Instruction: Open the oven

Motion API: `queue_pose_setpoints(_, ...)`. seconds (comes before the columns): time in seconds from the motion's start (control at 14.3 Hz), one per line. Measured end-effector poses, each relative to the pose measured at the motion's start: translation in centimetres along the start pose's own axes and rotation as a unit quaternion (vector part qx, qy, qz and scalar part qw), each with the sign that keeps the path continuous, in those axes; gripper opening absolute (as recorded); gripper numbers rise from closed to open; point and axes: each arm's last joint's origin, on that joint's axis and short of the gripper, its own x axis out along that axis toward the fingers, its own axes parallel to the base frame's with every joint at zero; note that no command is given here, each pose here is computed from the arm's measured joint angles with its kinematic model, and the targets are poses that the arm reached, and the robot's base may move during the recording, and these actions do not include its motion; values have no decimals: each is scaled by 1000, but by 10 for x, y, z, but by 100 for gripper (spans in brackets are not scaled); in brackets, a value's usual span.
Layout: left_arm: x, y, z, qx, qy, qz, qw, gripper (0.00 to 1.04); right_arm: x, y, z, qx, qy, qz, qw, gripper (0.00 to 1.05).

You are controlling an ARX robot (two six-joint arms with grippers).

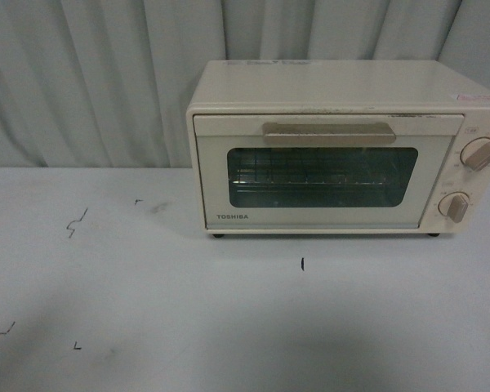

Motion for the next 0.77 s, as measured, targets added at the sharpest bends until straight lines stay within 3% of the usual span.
queue_pose_setpoints(0.35,68,-28,7,-128,59,-117,983,98,0,0,0,0,0,0,1000,98)
queue_pose_setpoints(0.77,141,-69,-15,-204,169,-128,956,98,0,0,0,0,0,0,1000,98)
